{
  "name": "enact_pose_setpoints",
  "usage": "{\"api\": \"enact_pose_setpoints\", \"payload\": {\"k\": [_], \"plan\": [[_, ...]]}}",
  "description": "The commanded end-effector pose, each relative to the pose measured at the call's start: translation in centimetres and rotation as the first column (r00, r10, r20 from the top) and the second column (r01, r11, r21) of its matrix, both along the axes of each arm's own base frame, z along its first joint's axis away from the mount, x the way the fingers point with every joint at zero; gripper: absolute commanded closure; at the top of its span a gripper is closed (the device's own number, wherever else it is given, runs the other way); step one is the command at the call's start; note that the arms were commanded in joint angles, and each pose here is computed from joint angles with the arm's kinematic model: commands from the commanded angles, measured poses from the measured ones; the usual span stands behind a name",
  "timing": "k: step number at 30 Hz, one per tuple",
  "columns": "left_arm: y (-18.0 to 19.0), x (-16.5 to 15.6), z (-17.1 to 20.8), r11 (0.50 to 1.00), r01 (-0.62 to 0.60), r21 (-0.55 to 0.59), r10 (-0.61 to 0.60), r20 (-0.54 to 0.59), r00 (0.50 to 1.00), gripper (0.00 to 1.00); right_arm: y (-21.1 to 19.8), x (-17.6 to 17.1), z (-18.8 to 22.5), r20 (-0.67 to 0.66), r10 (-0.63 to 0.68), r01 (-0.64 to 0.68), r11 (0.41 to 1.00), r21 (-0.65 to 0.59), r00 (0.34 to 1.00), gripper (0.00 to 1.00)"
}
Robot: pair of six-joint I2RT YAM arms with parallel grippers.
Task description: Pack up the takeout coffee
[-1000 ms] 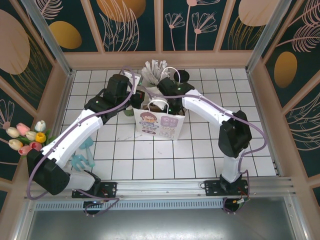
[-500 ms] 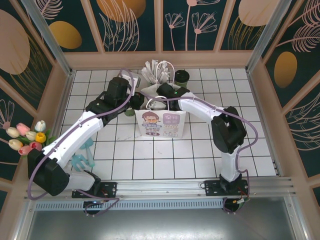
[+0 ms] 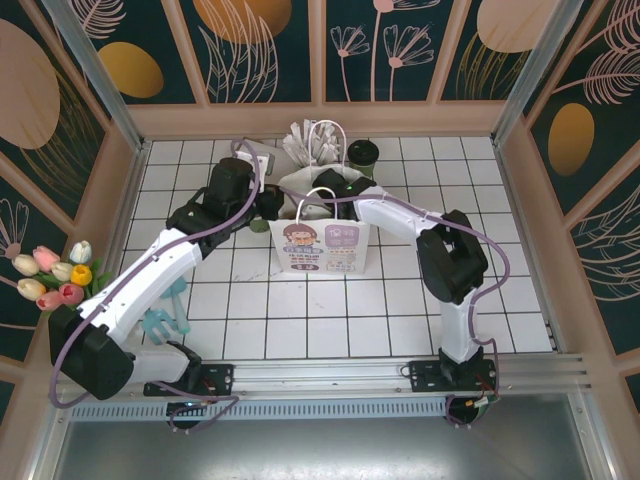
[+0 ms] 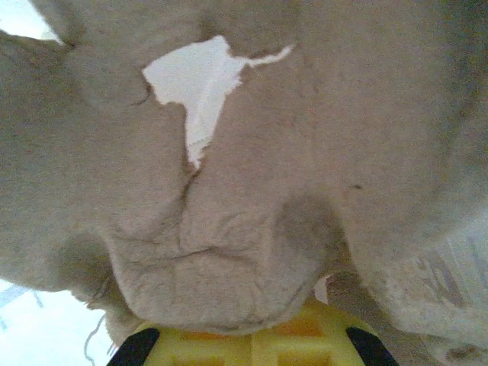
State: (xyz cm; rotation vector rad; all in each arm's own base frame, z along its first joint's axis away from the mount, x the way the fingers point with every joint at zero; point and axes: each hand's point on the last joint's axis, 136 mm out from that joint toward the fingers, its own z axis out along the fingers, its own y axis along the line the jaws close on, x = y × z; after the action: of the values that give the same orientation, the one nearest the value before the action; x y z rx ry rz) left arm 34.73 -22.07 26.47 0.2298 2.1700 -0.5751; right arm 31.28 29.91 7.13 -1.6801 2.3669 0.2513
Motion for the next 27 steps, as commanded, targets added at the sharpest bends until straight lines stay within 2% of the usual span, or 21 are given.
{"api": "enact_pose_setpoints", "payload": {"k": [1,3,6,9,16,27], "plan": [[-0.1,0.0,2.3,0.998,-0.014,-0.065,0.017,0.045,0.999,0.96,0.6,-2.0,2.0,-0.009,0.065,-0.065,0.997,0.038,0.998,1.00],[-0.1,0.1,2.5,0.997,-0.021,-0.074,0.024,0.046,0.999,1.00,1.5,-3.0,2.9,-0.041,0.077,-0.072,0.992,0.104,0.996,1.00],[0.2,0.2,2.5,0.996,-0.039,-0.084,0.044,0.049,0.998,1.00,2.7,-3.5,4.5,-0.051,0.082,-0.071,0.980,0.184,0.995,1.00],[0.1,0.1,2.7,0.994,-0.039,-0.099,0.044,0.051,0.998,1.00,2.8,-3.8,4.9,-0.049,0.084,-0.072,0.975,0.210,0.995,1.00],[0.0,0.0,2.6,0.993,-0.039,-0.115,0.045,0.051,0.998,1.00,0.4,-5.1,-1.0,-0.080,0.084,-0.082,0.996,0.026,0.993,1.00],[-0.3,-0.2,2.2,0.992,-0.027,-0.122,0.031,0.032,0.999,1.00,-1.2,-0.2,-3.4,0.152,0.017,0.000,0.994,-0.112,0.988,1.00]]}}
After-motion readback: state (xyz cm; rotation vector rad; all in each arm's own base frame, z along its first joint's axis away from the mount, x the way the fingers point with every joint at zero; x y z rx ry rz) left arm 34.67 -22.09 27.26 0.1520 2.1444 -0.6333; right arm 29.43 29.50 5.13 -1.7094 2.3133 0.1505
